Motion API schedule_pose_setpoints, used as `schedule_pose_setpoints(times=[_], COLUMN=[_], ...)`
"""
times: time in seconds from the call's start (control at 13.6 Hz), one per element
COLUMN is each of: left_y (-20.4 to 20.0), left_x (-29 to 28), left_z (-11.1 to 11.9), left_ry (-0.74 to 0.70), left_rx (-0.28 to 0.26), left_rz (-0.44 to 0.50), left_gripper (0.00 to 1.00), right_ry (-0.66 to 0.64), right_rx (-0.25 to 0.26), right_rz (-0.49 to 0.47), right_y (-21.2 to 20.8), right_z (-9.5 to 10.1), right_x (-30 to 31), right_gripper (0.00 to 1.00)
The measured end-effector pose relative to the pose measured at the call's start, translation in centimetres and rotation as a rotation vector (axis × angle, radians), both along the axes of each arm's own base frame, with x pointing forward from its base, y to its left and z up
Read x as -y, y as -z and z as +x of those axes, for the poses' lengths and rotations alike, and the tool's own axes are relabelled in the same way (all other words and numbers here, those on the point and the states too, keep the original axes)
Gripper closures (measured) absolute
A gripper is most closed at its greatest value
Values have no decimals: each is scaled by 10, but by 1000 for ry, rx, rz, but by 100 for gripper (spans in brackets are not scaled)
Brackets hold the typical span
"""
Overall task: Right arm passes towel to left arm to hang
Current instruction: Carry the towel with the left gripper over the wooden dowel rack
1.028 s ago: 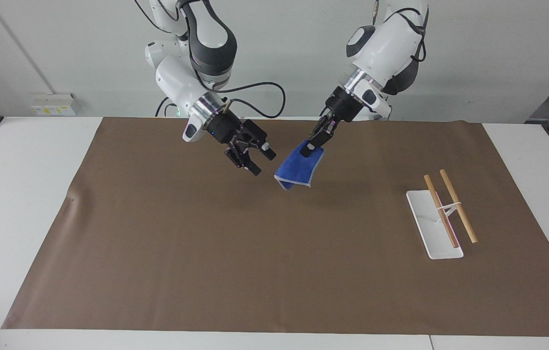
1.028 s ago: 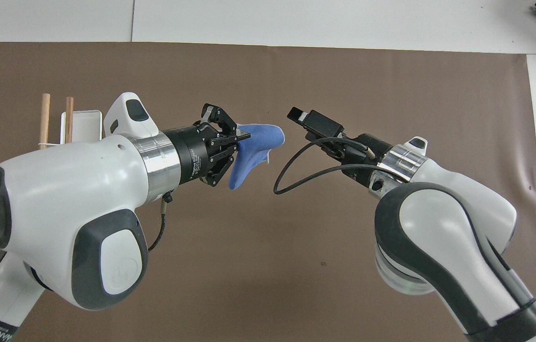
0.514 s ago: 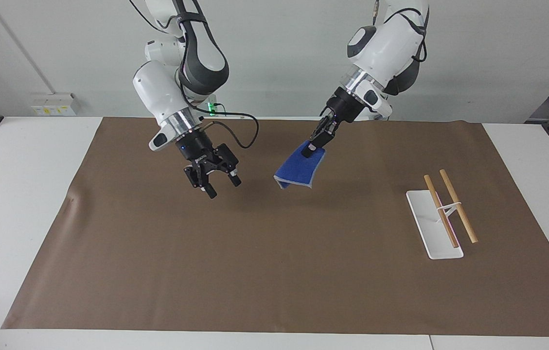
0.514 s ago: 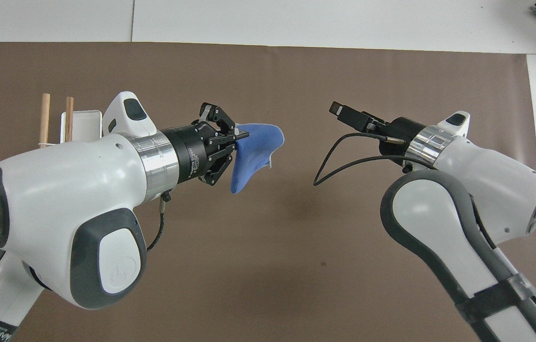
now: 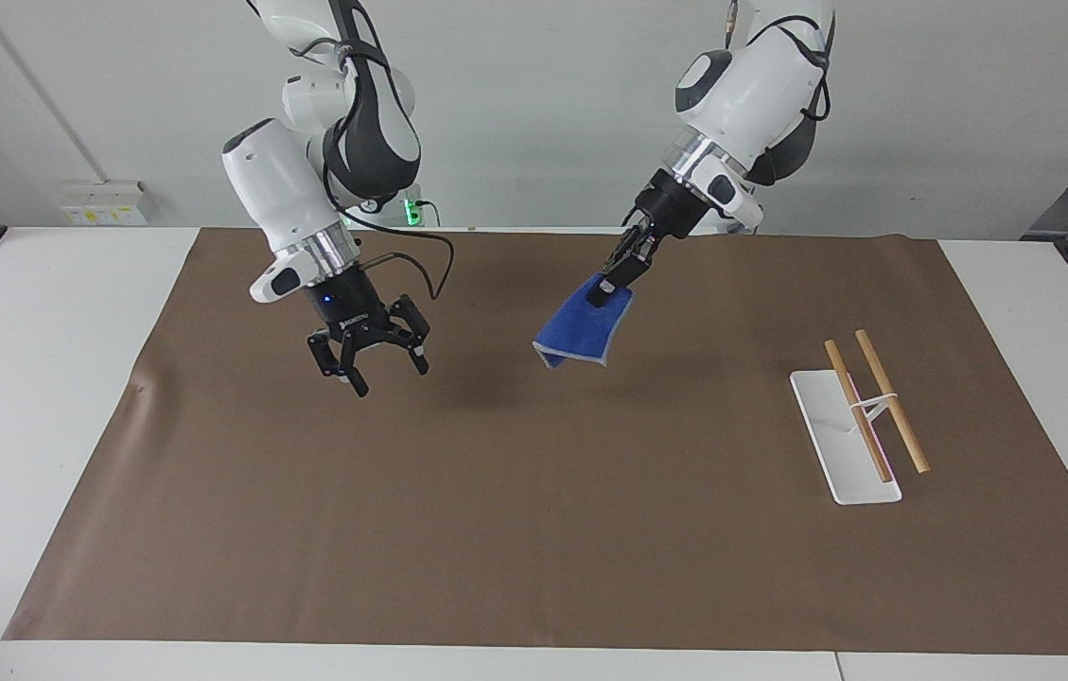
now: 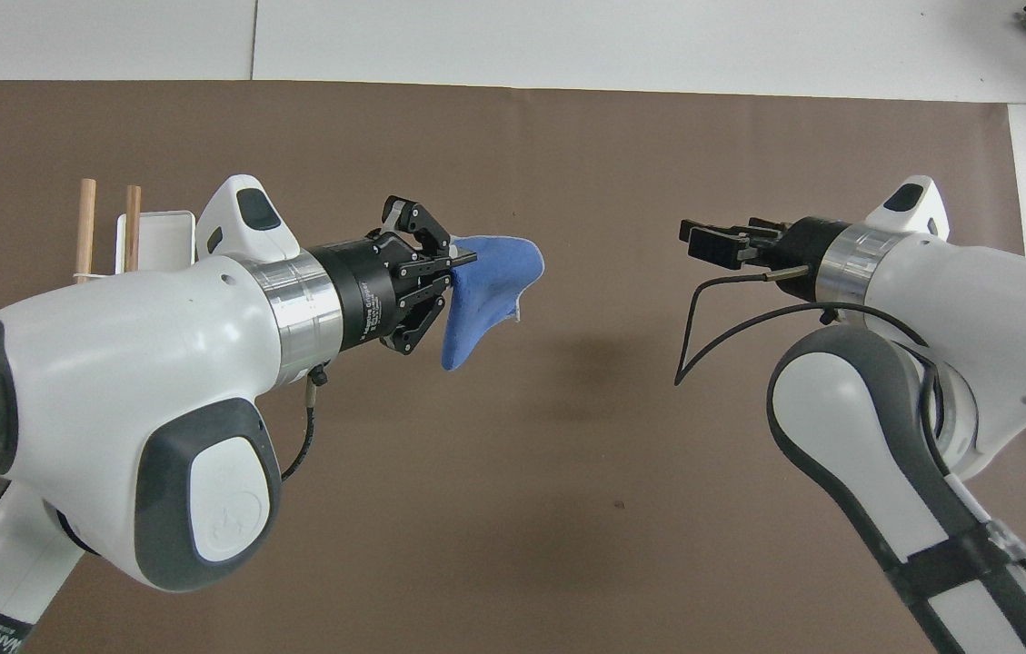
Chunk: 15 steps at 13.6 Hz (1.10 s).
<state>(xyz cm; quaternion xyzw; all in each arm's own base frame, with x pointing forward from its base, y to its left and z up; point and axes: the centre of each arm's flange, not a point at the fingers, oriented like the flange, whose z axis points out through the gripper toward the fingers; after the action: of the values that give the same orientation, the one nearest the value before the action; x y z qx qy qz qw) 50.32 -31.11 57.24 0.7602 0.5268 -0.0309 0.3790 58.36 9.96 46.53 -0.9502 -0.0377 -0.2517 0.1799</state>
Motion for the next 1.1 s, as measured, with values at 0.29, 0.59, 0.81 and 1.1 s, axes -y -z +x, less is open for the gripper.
schedule_pose_setpoints(times=[0.29, 0.59, 0.81, 1.1], left_y=[0, -4, -2, 1], left_x=[0, -5, -5, -26], left_z=[0, 4, 7, 21], left_ry=[0, -26, -4, -3], left_rx=[1, 33, 84, 155], left_rz=[0, -10, 64, 181], left_gripper=[98, 98, 98, 98], right_ry=[-28, 1, 25, 77], right_rx=[-62, -175, -253, -353], right_rz=[-142, -267, -315, -314], right_y=[-10, -48, -80, -131], right_z=[5, 10, 10, 0], right_x=[11, 24, 50, 96], right_gripper=[0, 0, 0, 0])
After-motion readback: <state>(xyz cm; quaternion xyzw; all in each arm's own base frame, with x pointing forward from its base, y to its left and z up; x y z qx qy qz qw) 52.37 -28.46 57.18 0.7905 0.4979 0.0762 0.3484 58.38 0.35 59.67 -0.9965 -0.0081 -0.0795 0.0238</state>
